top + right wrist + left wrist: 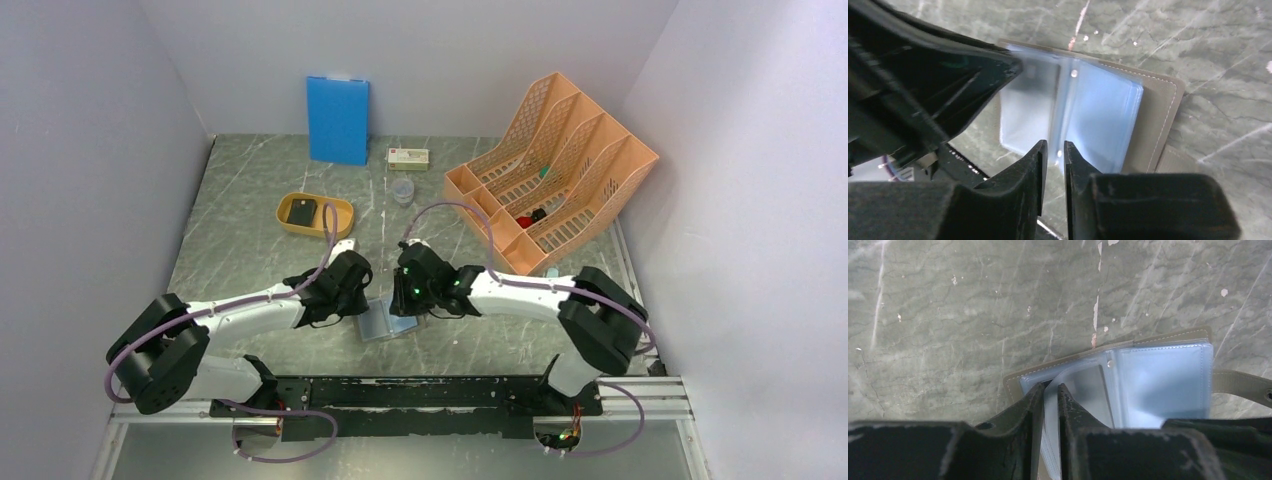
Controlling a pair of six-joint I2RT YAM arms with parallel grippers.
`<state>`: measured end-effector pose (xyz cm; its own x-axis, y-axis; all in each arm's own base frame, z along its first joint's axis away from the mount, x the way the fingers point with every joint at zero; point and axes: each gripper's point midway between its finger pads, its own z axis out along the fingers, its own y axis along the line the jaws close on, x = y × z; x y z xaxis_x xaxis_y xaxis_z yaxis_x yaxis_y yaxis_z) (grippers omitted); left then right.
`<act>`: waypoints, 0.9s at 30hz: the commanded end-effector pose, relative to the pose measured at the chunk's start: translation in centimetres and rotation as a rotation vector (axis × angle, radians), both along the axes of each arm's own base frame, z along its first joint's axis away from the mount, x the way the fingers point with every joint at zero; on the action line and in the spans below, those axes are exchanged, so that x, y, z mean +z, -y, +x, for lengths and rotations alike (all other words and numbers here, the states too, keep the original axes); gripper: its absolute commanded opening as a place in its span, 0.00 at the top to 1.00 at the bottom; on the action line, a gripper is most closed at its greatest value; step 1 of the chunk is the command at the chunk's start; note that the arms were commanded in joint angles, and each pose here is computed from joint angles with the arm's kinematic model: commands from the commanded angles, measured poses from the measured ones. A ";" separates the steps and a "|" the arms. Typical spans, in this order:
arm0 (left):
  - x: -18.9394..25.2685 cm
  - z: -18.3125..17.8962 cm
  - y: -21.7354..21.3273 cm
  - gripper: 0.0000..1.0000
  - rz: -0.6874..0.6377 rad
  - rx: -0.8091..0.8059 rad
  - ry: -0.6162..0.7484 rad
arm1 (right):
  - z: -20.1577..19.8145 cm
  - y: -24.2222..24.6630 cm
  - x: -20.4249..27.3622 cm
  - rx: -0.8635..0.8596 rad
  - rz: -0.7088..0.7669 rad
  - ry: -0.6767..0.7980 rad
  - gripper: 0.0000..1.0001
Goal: Put the credit cards into the card holder
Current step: Turn over the card slot in the card holder.
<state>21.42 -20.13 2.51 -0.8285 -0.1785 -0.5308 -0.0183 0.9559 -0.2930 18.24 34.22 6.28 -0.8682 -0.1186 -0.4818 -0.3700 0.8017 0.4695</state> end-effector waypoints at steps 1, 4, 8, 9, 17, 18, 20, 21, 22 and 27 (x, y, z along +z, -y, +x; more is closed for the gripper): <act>-0.3 0.0 -1.4 0.76 0.064 0.022 -0.002 | -0.1 -0.6 -2.0 -0.002 0.009 -0.026 0.79; 0.3 0.2 -1.8 0.70 0.083 0.042 0.001 | -0.3 0.2 -3.6 -0.018 -0.028 -0.044 0.81; 2.3 0.3 -1.5 0.61 0.043 0.045 0.021 | -0.4 0.7 -4.4 -0.018 -0.053 -0.048 0.81; 3.0 0.3 -1.3 0.60 0.027 0.043 0.029 | -0.4 0.7 -4.4 -0.015 -0.055 -0.046 0.81; 9.1 0.4 3.3 0.59 -0.234 -0.085 0.115 | -0.3 0.5 -4.3 -0.007 -0.061 -0.041 0.81; 9.3 0.2 4.1 0.59 -0.269 -0.115 0.109 | -0.3 0.5 -4.4 -0.008 -0.062 -0.042 0.81; 8.6 -0.2 5.2 0.60 -0.302 -0.152 0.081 | -0.2 0.5 -4.2 -0.014 -0.062 -0.038 0.81; 8.0 -0.4 5.4 0.61 -0.298 -0.155 0.060 | -0.1 0.5 -4.1 -0.015 -0.062 -0.036 0.81; 7.2 -0.4 5.4 0.63 -0.287 -0.151 0.039 | -0.1 0.6 -4.0 -0.017 -0.062 -0.034 0.81; 3.0 -0.9 3.9 0.67 -0.184 -0.103 -0.041 | 0.0 0.8 -2.7 -0.024 -0.051 -0.016 0.78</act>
